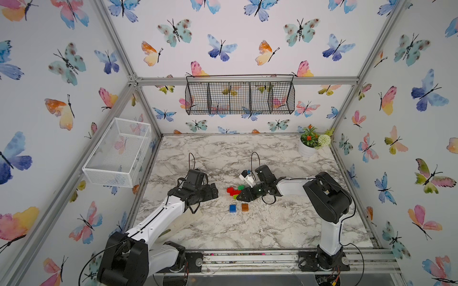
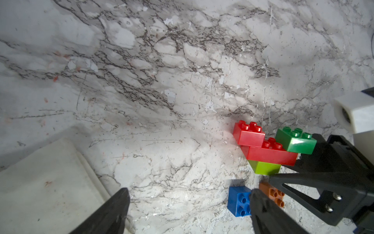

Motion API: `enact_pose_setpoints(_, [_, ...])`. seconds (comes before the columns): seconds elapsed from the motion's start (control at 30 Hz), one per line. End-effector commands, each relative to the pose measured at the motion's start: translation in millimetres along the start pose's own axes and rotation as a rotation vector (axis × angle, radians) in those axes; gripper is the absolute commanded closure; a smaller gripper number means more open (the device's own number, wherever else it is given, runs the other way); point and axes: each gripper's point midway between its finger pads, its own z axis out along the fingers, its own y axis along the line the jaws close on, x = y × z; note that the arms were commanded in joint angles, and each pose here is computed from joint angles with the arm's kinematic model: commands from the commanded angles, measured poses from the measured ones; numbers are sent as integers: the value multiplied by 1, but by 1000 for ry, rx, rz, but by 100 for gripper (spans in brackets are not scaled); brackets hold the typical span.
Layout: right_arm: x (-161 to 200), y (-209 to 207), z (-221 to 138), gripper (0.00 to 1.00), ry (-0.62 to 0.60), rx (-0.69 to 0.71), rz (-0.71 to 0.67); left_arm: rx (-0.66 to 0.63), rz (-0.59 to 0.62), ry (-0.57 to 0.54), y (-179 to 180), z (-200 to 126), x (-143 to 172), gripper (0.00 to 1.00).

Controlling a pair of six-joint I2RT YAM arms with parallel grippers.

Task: Assemble the letter v with lego
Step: Adjust the lego brick at the center of the board, then assemble the lego brick with the lego brick.

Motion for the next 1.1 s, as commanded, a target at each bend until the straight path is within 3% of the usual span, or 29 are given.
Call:
enact_pose_setpoints(0.0, [9, -5, 0, 47, 36, 35, 7, 20, 12, 5, -5, 0, -5, 7])
enact_pose_setpoints(0.3, [17, -9, -7, 40, 86, 89, -30, 27, 15, -4, -9, -3, -10, 7])
enact_pose_setpoints(0.47, [12, -13, -27, 31, 120, 204, -150, 20, 15, -12, -9, -6, -13, 7])
enact_pose_setpoints(0.63, [-15, -30, -54, 17, 153, 415, -360, 83, -41, 0, -18, 0, -10, 10])
enact_pose_setpoints(0.7, [-22, -32, -55, 12, 192, 426, -452, 137, -68, 11, -26, 4, -8, 16])
enact_pose_setpoints(0.9, [-25, -10, -52, 6, 183, 296, -867, 213, -128, 41, -35, 17, 0, 28])
enact_pose_setpoints(1.07, [-28, 1, -46, 6, 130, 244, -1076, 215, -134, 68, -33, 26, 7, 35])
